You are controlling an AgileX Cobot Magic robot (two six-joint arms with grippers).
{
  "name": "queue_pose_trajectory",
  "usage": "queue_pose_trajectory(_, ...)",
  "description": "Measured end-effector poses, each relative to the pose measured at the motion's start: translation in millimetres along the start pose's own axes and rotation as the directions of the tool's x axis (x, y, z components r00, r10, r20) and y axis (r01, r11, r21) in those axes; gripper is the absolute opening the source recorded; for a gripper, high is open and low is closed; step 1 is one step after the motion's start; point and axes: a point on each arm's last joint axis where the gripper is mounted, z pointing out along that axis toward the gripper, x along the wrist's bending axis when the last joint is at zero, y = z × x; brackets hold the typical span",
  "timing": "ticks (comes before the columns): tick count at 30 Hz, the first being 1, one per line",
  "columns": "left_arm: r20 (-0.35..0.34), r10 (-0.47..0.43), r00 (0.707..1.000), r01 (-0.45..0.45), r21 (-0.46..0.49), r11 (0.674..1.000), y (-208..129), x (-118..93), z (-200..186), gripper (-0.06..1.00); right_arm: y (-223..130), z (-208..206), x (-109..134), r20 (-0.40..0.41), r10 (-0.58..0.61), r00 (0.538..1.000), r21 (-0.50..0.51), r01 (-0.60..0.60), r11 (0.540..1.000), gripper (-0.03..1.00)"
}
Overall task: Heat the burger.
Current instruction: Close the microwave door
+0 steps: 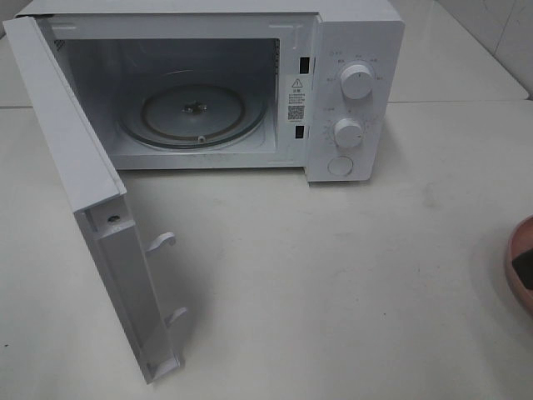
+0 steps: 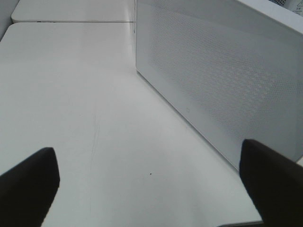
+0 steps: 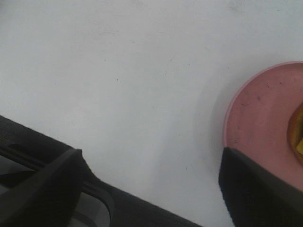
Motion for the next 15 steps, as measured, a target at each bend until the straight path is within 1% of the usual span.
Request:
queue_pose_trajectory(3,0.000,0.000,1.000,0.000,0.000,1.000,0,0,0,0.97,-7,-7,-1,0.002,-0.001,1.000,-0.007,0.001,1.000,0.77)
queue_pose_trajectory(5,0.000,0.000,1.000,0.000,0.000,1.000,0,0,0,0.97,-19,-20,-4,0.001,0.006,1.000,-0.030,-0.006,1.000,0.77)
queue_pose_trajectory(6,0.000,0.000,1.000,0.000,0.000,1.000,0,0,0,0.97,-19,-20,-4,0.001,0.006,1.000,-0.030,-0.006,1.000,0.77)
queue_pose_trajectory(8,0.000,0.000,1.000,0.000,0.000,1.000,0,0,0,0.97,-32,-33,-6,0.001,0.002,1.000,-0.067,-0.002,0.998,0.77)
queue_pose_trajectory(9,0.000,0.000,1.000,0.000,0.000,1.000,0,0,0,0.97,-32,-33,-6,0.001,0.002,1.000,-0.067,-0.002,0.998,0.77)
queue_pose_trajectory(11,0.000,0.000,1.000,0.000,0.000,1.000,0,0,0,0.97,-52,-51,-11,0.007,0.026,1.000,-0.164,-0.024,0.986,0.77)
queue_pose_trajectory(12,0.000,0.000,1.000,0.000,0.000,1.000,0,0,0,0.97,-52,-51,-11,0.007,0.026,1.000,-0.164,-0.024,0.986,0.77)
queue_pose_trajectory(14,0.000,0.000,1.000,0.000,0.000,1.000,0,0,0,0.97,-68,-55,-15,0.033,0.079,0.996,-0.220,-0.070,0.973,0.77)
queue_pose_trajectory(15,0.000,0.000,1.000,0.000,0.000,1.000,0,0,0,0.97,-68,-55,-15,0.033,0.079,0.996,-0.220,-0.070,0.973,0.77)
